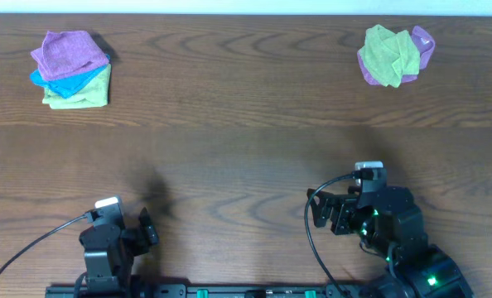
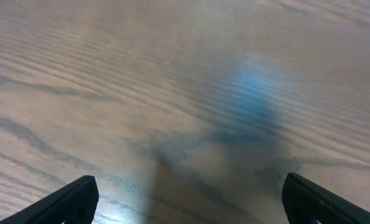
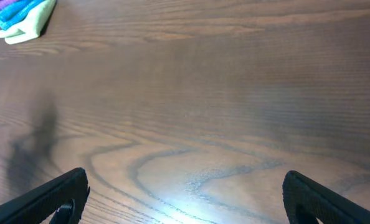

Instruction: Fold the cloth

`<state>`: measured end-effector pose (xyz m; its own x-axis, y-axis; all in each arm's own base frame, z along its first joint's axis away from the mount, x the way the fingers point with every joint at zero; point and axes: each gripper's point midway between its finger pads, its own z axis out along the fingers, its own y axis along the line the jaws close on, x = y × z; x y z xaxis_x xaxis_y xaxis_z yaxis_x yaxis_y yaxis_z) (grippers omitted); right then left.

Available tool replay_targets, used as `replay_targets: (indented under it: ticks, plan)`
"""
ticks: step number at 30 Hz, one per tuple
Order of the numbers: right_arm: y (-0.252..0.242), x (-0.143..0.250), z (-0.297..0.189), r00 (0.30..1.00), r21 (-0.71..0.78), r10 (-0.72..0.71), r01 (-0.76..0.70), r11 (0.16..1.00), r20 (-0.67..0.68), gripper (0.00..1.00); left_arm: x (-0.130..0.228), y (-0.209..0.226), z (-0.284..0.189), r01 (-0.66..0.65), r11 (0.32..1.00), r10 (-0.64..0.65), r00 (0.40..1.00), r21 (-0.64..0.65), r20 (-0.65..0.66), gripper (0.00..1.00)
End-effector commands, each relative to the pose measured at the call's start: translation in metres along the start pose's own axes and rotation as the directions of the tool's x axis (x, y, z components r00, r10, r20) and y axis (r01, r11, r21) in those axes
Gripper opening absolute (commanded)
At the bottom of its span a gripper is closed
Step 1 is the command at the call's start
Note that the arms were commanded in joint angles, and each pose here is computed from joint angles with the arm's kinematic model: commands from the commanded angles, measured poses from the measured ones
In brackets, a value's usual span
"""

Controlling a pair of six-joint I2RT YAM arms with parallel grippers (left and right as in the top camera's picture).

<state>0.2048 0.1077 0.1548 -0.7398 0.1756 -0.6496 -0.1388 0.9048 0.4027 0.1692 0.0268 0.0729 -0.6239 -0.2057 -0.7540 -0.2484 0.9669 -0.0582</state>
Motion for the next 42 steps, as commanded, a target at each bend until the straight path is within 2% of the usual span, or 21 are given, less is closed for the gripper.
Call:
replay_targets:
  ticks: [1, 7, 16, 23, 42]
  plan:
    - [-0.004, -0.002, -0.001, 1.0, 0.014, 0.016, -0.016, 1.0, 0.01, 0.99, 0.016, 0.005, 0.004, -0.024, 1.0, 0.023, 0.999, -0.02, -0.039, 0.95]
    - [-0.004, -0.002, -0.001, 1.0, 0.014, 0.016, -0.016, 1.0, 0.01, 0.99, 0.017, 0.009, 0.005, -0.052, 0.998, 0.051, 0.998, -0.04, -0.028, 0.95]
    - [-0.004, -0.002, -0.001, 1.0, 0.014, 0.016, -0.016, 1.0, 0.01, 0.99, 0.02, -0.004, 0.007, -0.094, 0.995, 0.095, 0.995, 0.031, -0.032, 0.95]
    - [-0.004, -0.002, -0.001, 1.0, 0.014, 0.016, -0.016, 1.0, 0.01, 0.99, 0.02, -0.007, 0.007, -0.188, 0.981, 0.19, 0.981, 0.053, -0.029, 0.95]
    - [-0.004, -0.002, -0.001, 1.0, 0.014, 0.016, -0.016, 1.0, 0.01, 0.99, 0.02, -0.007, 0.007, -0.187, 0.981, 0.189, 0.982, 0.052, -0.03, 0.95]
